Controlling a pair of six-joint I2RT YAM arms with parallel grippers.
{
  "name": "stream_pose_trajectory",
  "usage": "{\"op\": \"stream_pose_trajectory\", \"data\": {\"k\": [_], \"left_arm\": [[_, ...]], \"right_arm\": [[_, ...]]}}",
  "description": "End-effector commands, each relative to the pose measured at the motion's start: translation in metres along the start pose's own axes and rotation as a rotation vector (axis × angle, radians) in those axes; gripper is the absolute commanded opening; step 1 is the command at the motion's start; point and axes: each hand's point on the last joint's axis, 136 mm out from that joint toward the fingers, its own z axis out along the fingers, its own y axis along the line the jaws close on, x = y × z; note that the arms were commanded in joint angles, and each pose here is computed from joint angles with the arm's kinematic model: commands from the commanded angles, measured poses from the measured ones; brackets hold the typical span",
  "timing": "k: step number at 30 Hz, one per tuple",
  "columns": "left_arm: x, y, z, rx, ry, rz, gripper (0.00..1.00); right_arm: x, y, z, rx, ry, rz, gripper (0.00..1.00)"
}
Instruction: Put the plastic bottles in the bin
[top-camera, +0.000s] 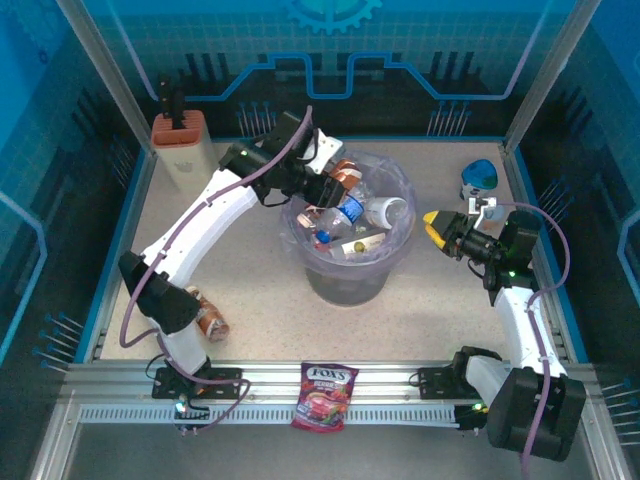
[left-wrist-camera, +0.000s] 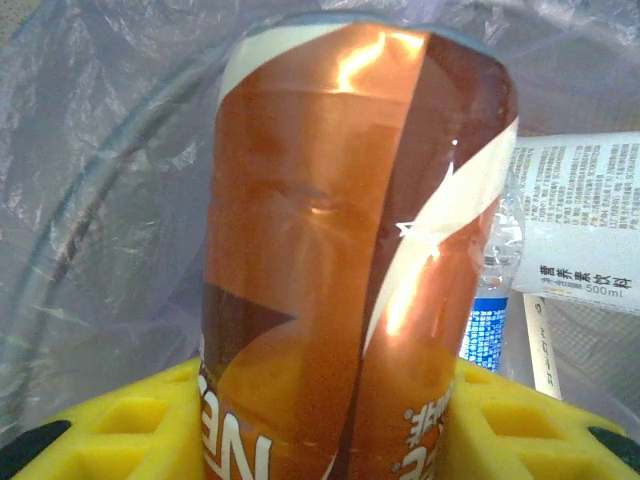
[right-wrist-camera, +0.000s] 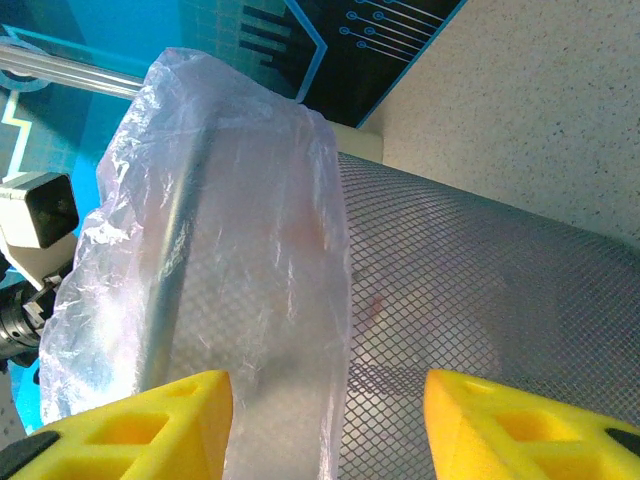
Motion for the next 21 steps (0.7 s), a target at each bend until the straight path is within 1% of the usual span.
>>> {"op": "stream_pose_trajectory", "data": {"k": [1,3,6,7,9,11,15,16,19,21], "left_arm": [[0.021,-0.010,0.024,0.020,0.107,-0.006,0.11],[0.027,-0.008,0.033,0.015,0.124,-0.022,0.11],[0.033,-0.004,0.042,0.008,0.121,-0.051,0.12],[0.036,-0.004,0.045,0.007,0.124,-0.064,0.13],[0.039,-0.003,0.048,0.010,0.121,-0.082,0.23],[0.037,-0.004,0.046,0.013,0.105,-0.085,0.27],[0.019,-0.007,0.033,0.016,0.039,-0.080,0.35],[0.014,-0.009,0.029,0.017,0.023,-0.080,0.39],[0.000,-0.013,0.019,0.031,-0.027,-0.071,0.55],[-0.007,-0.016,0.011,0.038,-0.059,-0.063,0.59]], "right_arm": [[0.000,0.007,0.000,-0.020,0.010,-0.022,0.54],[0.000,0.006,0.000,-0.018,0.009,-0.024,0.54],[0.001,0.006,0.000,-0.014,0.009,-0.026,0.54],[0.000,0.006,0.000,-0.014,0.009,-0.027,0.54],[0.000,0.007,0.000,-0.013,0.008,-0.030,0.54],[-0.002,0.007,0.000,-0.013,0.007,-0.034,0.54],[-0.004,0.008,0.001,-0.015,0.009,-0.037,0.55],[-0.004,0.008,0.002,-0.015,0.010,-0.035,0.55],[-0.003,0.008,0.002,-0.015,0.012,-0.035,0.55],[-0.003,0.007,0.002,-0.014,0.012,-0.035,0.55]]}}
